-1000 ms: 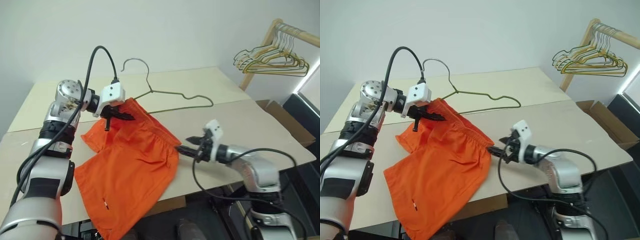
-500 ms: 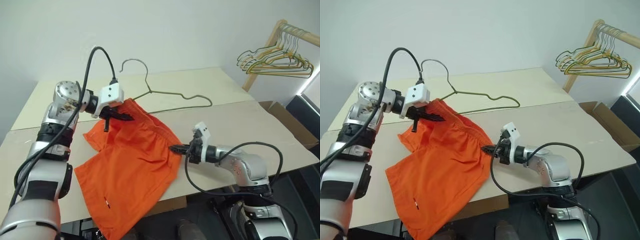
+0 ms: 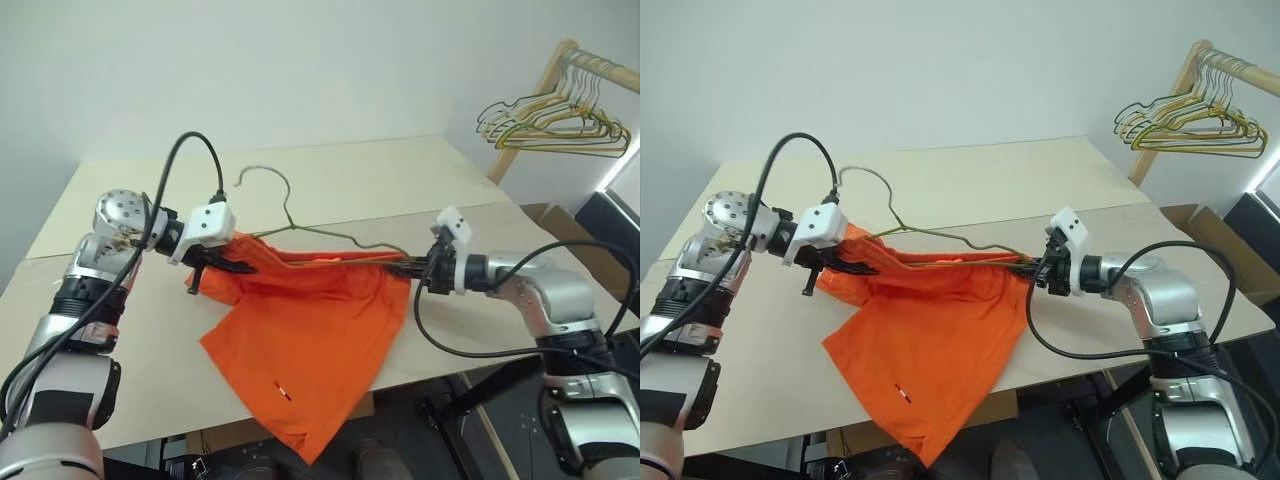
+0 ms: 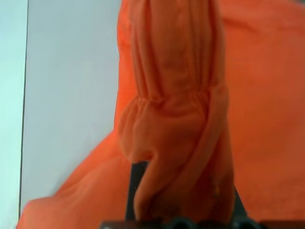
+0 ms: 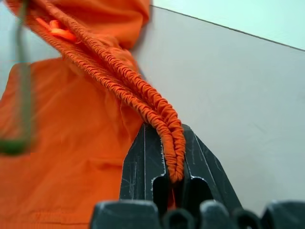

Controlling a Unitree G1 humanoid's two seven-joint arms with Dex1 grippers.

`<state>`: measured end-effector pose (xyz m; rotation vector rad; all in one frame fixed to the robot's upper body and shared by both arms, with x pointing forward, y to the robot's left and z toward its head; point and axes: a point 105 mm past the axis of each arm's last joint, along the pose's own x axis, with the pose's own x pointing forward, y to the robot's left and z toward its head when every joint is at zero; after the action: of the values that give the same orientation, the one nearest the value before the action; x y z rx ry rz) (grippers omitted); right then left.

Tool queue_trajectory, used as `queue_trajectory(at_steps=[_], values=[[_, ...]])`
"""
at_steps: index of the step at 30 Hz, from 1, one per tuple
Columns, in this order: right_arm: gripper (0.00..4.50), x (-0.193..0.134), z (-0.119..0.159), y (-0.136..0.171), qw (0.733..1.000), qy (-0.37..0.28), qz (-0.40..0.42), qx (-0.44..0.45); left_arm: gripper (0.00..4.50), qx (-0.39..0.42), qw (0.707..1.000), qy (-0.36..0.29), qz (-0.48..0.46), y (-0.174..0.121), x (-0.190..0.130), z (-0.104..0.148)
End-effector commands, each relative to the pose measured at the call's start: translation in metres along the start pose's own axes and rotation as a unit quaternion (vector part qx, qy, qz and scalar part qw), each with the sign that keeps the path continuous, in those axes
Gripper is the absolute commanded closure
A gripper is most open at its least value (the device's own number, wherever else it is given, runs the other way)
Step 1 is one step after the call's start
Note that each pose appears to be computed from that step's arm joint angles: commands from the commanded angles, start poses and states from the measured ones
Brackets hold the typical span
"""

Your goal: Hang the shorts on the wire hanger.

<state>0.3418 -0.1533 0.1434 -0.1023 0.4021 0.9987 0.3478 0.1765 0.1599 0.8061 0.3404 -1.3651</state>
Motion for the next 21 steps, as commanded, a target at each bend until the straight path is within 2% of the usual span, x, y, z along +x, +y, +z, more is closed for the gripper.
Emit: queue_trajectory(at_steps=[1,4,7,13,18,21], values=[[4.47,-0.03,0.007,-0.021,0.998,0.012,-0.056,-0.027,4.5,-0.035,0.997,0.031,0.056,0.01,-0.016,-0.016],[4.47,-0.034,0.007,-0.02,0.998,0.015,-0.055,-0.03,4.5,-0.07,0.994,-0.006,0.082,0.018,-0.019,-0.011],[4.47,-0.035,0.006,-0.019,0.998,0.015,-0.056,-0.031,4.5,-0.088,0.992,-0.018,0.085,0.018,-0.019,-0.011],[4.47,-0.04,0.008,-0.022,0.997,0.019,-0.062,-0.036,4.5,-0.064,0.998,0.016,0.014,-0.008,-0.024,-0.025],[4.47,-0.047,0.01,-0.028,0.996,0.022,-0.073,-0.042,4.5,-0.082,0.994,0.056,0.042,-0.002,-0.03,-0.039],[4.47,-0.05,0.011,-0.027,0.996,0.022,-0.073,-0.044,4.5,-0.092,0.992,0.05,0.07,0.005,-0.028,-0.042]])
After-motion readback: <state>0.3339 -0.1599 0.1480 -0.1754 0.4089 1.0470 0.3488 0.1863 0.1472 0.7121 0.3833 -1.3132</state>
